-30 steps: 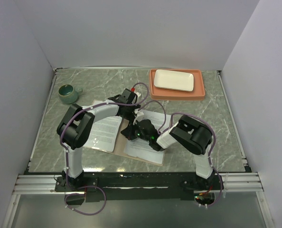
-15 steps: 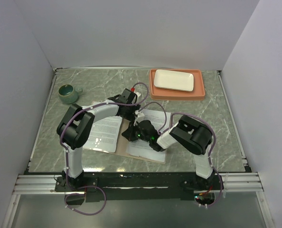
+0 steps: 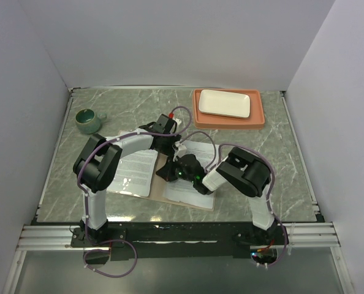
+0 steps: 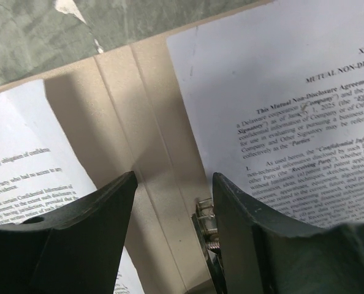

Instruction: Put the files into the folder

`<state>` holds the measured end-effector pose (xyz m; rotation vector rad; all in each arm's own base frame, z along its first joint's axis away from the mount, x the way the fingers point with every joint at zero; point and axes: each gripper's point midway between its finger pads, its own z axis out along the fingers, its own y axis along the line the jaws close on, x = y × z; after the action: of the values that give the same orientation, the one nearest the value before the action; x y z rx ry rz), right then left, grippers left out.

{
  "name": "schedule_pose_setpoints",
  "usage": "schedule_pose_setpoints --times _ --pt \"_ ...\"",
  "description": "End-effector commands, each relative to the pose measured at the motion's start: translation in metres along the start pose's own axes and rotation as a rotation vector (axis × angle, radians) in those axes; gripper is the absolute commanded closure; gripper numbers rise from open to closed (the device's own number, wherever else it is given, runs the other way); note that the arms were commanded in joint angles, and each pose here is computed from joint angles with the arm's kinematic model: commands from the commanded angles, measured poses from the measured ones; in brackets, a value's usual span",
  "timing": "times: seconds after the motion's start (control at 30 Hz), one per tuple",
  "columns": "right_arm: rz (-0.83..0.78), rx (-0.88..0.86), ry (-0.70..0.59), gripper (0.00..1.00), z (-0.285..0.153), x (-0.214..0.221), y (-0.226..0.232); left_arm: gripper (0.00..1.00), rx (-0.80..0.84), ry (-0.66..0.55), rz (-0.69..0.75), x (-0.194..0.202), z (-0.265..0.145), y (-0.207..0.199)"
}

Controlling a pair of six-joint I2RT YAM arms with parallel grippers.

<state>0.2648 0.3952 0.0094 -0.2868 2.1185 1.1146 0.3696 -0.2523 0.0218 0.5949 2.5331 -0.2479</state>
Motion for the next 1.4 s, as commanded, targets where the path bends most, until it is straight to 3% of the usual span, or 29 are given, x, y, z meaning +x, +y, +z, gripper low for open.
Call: schedule_pose_setpoints --times 0.0,0.43,0.9,1.1,1.13,1.37 --pt "0.111 0.289 0.374 1.0 -0.041 0.12 -0.1 0.39 -0.015 0.184 -0.021 0.059 0.012 0.011" --pt "0.199 0.128 0.277 0.99 -0.026 0.097 -0.071 0.39 -0.001 0.178 -0.032 0.057 0.007 0.008" --pt "0.008 0.026 0.194 0.74 -0.013 -0.004 -0.004 0.4 0.062 0.126 -0.062 0.034 -0.007 0.001" --pt "-0.062 0.062 0.18 0.57 -0.026 -0.042 0.017 0.38 0.192 0.034 -0.062 -0.013 -0.043 -0.021" --pt "-0.075 0.062 0.162 0.48 -0.031 -0.052 0.024 0.37 0.206 0.028 -0.064 -0.017 -0.052 -0.022" --pt "-0.128 0.141 0.164 0.3 -0.068 -0.07 0.03 0.32 0.357 -0.078 -0.025 -0.056 -0.101 -0.036"
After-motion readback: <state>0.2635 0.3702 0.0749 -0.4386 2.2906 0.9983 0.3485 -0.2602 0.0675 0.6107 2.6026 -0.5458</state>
